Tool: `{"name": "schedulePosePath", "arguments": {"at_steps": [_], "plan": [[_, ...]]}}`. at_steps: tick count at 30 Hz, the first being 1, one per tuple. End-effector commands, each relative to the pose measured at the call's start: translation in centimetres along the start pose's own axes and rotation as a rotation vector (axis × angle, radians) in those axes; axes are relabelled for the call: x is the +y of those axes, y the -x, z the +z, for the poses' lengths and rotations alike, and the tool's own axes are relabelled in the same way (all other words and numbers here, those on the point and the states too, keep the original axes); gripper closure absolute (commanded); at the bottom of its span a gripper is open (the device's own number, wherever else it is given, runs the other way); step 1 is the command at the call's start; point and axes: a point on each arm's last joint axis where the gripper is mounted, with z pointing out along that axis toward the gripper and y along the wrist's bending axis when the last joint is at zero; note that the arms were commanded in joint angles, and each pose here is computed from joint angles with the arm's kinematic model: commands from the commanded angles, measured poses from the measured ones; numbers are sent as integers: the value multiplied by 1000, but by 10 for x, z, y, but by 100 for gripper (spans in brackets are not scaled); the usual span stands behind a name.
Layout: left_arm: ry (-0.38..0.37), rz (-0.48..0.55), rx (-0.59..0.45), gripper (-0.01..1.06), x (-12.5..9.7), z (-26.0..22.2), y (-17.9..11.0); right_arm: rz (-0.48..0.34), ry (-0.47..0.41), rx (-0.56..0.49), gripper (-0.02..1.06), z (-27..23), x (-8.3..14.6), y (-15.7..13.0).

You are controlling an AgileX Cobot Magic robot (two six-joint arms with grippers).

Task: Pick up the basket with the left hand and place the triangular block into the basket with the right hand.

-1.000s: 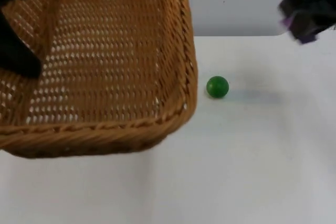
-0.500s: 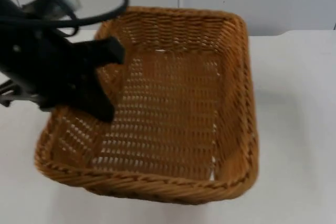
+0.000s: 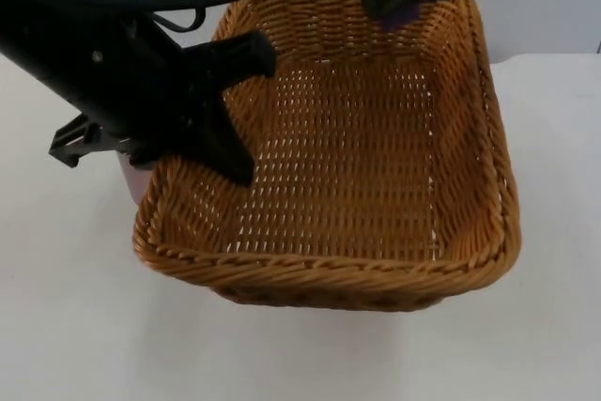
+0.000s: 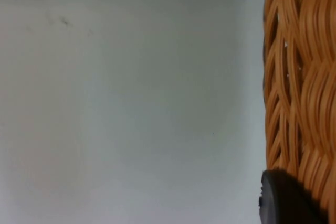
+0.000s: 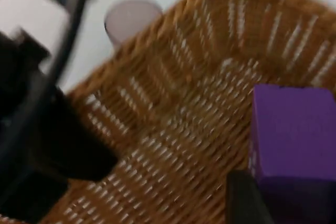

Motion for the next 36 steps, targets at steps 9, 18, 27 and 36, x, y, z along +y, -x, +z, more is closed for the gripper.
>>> {"name": "schedulePosePath", "arguments": {"at_steps": [9, 18, 27, 36], "plan": [[-26, -7, -14, 105, -6, -3, 2, -55, -18, 138, 105, 49, 2, -20], [-25, -4, -5, 105, -6, -3, 1, -90, -24, 155, 78, 53, 2, -23], [-18, 5, -2, 105, -5, -3, 0, -107, -18, 83, 0, 45, 2, -14], [-11, 14, 7, 105, -4, -2, 0, -21, -80, -140, 0, -41, -28, 14]]}}
